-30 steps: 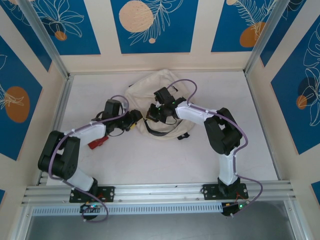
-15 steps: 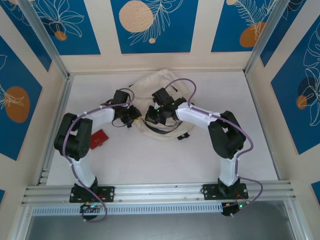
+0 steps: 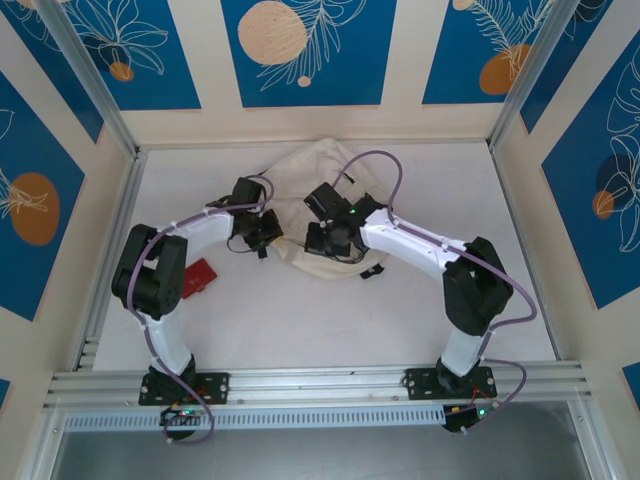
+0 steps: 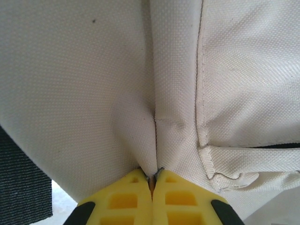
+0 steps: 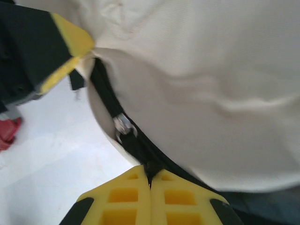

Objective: Pack books, pencil case, and school supplies into a backpack

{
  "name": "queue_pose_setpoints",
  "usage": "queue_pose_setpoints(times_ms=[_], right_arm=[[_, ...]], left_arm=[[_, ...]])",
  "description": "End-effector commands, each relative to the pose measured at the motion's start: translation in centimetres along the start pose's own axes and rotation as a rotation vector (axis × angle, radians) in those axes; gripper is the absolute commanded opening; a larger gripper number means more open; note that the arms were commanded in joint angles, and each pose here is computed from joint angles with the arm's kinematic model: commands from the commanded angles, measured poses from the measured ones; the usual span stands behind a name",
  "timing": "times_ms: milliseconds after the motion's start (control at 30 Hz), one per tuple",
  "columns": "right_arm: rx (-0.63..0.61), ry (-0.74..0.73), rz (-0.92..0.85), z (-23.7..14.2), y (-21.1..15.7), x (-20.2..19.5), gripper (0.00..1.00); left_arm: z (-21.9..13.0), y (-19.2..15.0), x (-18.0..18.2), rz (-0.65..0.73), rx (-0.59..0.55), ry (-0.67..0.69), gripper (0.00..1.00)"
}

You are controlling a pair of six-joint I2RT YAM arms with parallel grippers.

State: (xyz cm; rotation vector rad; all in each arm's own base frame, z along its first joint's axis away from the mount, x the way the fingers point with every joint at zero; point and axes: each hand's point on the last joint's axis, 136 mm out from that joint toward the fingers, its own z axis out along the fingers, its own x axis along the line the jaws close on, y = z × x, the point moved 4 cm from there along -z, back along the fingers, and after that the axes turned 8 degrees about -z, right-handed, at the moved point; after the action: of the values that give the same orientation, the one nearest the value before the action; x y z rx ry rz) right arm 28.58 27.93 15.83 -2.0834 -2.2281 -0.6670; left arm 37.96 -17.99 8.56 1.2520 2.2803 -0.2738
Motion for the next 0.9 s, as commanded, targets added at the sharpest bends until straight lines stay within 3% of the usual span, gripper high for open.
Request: queue_pose_setpoints(times_ms=[0, 167, 233, 300, 367, 433, 567, 700, 867], right_arm=[[0.046, -0.213, 0.040, -2.5, -2.7, -5.0, 0.00], [0.064, -0.190, 0.051, -2.0, -3.0, -5.2, 0.00], [0.047, -0.064, 0.026, -1.9, -2.5, -3.6, 0.00], [0.020, 0.156, -0.008, -2.2, -1.5, -0.8, 0.00], [0.028, 0.268, -0.013, -2.5, -0.6, 0.9, 0.15], [0.036, 0.295, -0.019, -2.2, 0.1, 1.9, 0.25], [0.097, 0.362, -0.009, 0.4, 0.3, 3.4, 0.23], [0.188, 0.431, -0.001, 2.3, -1.9, 4.5, 0.24], [0.233, 0.345, 0.032, 4.7, -4.1, 2.1, 0.22]], left_arm=[[0.6, 1.7, 3.3, -0.018, -0.076, 0.144, 0.00], [0.8, 1.6, 2.9, -0.014, -0.065, 0.113, 0.00], [0.9, 1.4, 2.3, -0.010, -0.049, 0.059, 0.00], [0.8, 1.1, 1.2, 0.008, -0.028, -0.019, 0.00], [0.6, 0.9, 0.1, 0.030, -0.010, -0.103, 0.00], [0.2, 0.6, -0.9, 0.049, 0.005, -0.166, 0.00], [-0.9, 0.3, -1.9, 0.081, 0.004, -0.237, 0.00], [-1.7, 0.1, -2.7, 0.094, 0.004, -0.294, 0.00], [-1.8, -0.4, -3.0, 0.096, 0.021, -0.355, 0.00]])
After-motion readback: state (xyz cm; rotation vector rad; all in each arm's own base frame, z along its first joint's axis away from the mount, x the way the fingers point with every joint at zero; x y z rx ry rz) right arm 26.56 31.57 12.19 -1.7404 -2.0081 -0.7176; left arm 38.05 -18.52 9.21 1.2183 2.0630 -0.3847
